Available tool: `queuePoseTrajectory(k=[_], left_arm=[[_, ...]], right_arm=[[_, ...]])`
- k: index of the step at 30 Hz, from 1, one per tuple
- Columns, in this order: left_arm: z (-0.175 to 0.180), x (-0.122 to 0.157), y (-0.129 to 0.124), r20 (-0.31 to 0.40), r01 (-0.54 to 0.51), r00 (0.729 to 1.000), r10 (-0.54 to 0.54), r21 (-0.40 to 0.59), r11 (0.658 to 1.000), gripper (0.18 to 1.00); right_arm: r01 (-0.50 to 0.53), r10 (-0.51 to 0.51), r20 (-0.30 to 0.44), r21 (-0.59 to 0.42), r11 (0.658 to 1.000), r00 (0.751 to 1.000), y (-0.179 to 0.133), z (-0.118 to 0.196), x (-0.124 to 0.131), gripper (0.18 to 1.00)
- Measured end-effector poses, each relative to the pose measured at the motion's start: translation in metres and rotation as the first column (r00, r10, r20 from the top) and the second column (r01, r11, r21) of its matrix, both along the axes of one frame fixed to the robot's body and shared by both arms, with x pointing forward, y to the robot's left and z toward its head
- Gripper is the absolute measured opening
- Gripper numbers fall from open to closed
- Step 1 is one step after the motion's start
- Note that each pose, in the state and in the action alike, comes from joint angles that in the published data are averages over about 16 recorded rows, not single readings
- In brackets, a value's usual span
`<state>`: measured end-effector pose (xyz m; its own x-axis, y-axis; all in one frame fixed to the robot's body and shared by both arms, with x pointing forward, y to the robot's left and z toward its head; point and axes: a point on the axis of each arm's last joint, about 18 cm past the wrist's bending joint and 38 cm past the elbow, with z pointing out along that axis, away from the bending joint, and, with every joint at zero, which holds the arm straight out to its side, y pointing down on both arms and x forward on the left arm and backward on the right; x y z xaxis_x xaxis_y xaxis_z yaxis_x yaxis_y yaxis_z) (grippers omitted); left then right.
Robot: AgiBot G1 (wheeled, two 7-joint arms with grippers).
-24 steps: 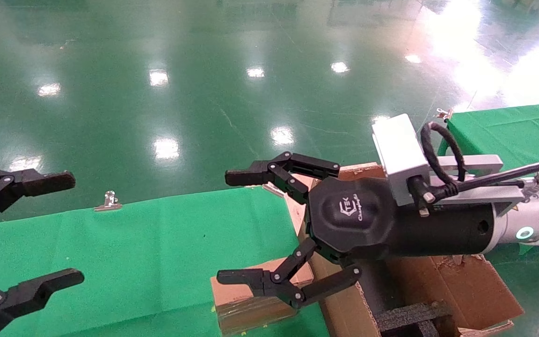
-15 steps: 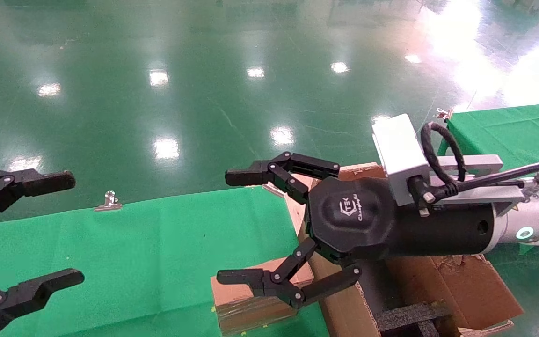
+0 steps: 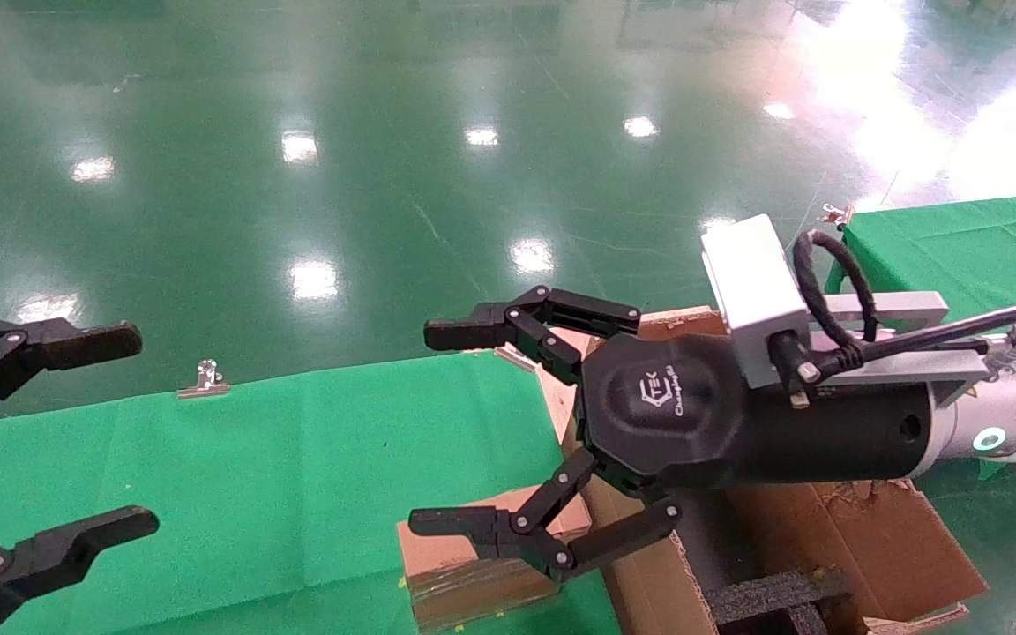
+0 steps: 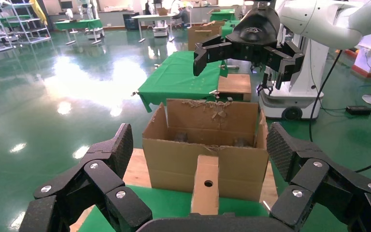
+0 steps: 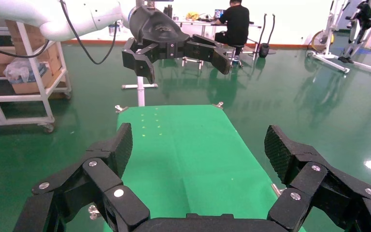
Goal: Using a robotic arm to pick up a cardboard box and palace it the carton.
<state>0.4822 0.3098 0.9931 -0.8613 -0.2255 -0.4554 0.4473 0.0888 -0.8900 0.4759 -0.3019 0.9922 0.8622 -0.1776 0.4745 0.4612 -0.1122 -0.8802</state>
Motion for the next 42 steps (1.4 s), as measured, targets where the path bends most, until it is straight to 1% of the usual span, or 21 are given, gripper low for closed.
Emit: queuePoseTrajectory(k=[7, 11, 17, 21, 25, 30, 34, 36, 40, 42], left_arm=[[0.0, 0.0, 0.0, 0.0, 0.0, 1.0, 0.0, 0.0, 1.0, 0.99], [0.0, 0.0, 0.0, 0.0, 0.0, 1.0, 0.0, 0.0, 1.0, 0.972], [0.0, 0.0, 0.0, 0.0, 0.0, 1.0, 0.0, 0.0, 1.0, 0.921], [0.0, 0.0, 0.0, 0.0, 0.0, 1.0, 0.0, 0.0, 1.0, 0.863], [0.0, 0.0, 0.0, 0.0, 0.0, 1.0, 0.0, 0.0, 1.0, 0.797], [0.0, 0.0, 0.0, 0.0, 0.0, 1.0, 0.0, 0.0, 1.0, 0.693], [0.0, 0.0, 0.0, 0.0, 0.0, 1.0, 0.0, 0.0, 1.0, 0.585], [0.0, 0.0, 0.0, 0.0, 0.0, 1.0, 0.0, 0.0, 1.0, 0.547], [0.0, 0.0, 0.0, 0.0, 0.0, 1.0, 0.0, 0.0, 1.0, 0.446], [0.0, 0.0, 0.0, 0.0, 0.0, 1.0, 0.0, 0.0, 1.0, 0.415]], right_arm=[[0.004, -0.004, -0.006, -0.002, 1.0, 1.0, -0.001, -0.001, 0.001, 1.0], [0.025, -0.025, -0.018, -0.027, 0.999, 1.0, -0.001, -0.005, 0.003, 1.0], [0.076, -0.081, -0.035, -0.117, 0.99, 0.996, -0.001, -0.016, 0.012, 1.0], [0.119, -0.13, -0.036, -0.211, 0.97, 0.991, 0.002, -0.026, 0.023, 1.0], [0.157, -0.173, -0.022, -0.315, 0.936, 0.985, 0.007, -0.036, 0.036, 1.0], [0.191, -0.207, 0.012, -0.434, 0.88, 0.978, 0.016, -0.047, 0.054, 1.0], [0.212, -0.22, 0.046, -0.518, 0.829, 0.974, 0.024, -0.054, 0.068, 1.0], [0.22, -0.223, 0.063, -0.554, 0.803, 0.973, 0.028, -0.057, 0.075, 1.0], [0.234, -0.225, 0.096, -0.622, 0.747, 0.97, 0.035, -0.062, 0.086, 1.0], [0.242, -0.224, 0.111, -0.653, 0.718, 0.968, 0.038, -0.065, 0.091, 1.0]])
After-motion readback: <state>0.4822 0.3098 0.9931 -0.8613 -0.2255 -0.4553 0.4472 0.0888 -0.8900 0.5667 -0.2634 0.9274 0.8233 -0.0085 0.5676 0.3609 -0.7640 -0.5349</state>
